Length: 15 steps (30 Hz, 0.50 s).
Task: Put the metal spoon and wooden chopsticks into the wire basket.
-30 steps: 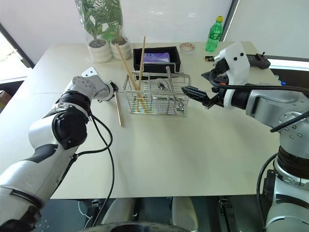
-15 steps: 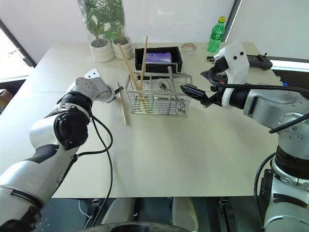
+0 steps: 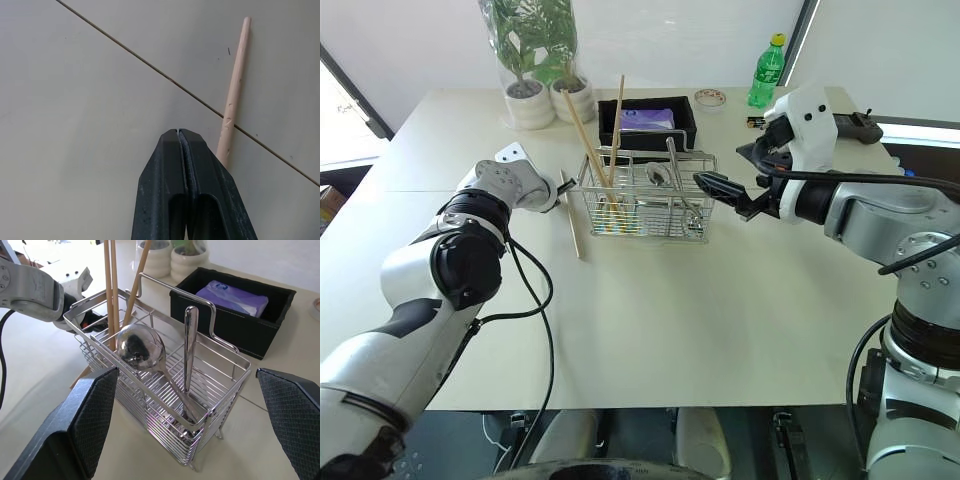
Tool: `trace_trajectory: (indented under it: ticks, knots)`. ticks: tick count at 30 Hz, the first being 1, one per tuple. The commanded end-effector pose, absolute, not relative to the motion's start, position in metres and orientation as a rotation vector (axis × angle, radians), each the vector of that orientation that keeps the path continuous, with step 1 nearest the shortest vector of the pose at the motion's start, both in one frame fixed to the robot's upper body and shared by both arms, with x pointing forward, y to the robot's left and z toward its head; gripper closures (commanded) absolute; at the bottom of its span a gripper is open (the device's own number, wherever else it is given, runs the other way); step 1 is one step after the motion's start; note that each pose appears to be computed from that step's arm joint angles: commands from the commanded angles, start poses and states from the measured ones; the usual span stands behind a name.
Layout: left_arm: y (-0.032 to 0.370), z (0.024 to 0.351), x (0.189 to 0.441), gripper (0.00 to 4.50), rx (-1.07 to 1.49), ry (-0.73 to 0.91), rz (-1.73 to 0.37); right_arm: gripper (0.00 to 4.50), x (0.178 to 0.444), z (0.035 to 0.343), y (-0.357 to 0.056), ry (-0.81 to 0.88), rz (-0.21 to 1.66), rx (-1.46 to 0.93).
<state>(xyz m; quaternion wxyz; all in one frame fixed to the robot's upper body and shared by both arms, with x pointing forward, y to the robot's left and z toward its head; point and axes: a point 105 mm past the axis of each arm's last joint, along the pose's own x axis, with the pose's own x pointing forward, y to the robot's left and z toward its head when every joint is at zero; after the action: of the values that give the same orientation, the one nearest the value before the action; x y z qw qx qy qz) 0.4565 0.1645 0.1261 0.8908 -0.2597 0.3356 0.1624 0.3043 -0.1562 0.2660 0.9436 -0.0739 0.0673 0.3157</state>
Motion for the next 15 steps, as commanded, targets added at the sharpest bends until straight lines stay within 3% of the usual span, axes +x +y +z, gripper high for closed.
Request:
trace_trajectory:
  ticks: [1,2,7,15]
  knots:
    - [0.166,0.146,0.462,3.93,-0.496,0.654,0.320,0.00,0.304,0.279,-0.154,0.077,0.643,-0.159]
    - [0.165,0.150,0.463,3.60,-0.488,0.647,0.311,0.00,0.305,0.278,-0.154,0.077,0.642,-0.158]
    - [0.173,0.173,0.466,1.13,-0.450,0.607,0.309,0.00,0.306,0.276,-0.155,0.079,0.641,-0.154]
    - [0.168,0.190,0.470,1.13,-0.414,0.557,0.281,0.00,0.308,0.274,-0.159,0.083,0.634,-0.151]
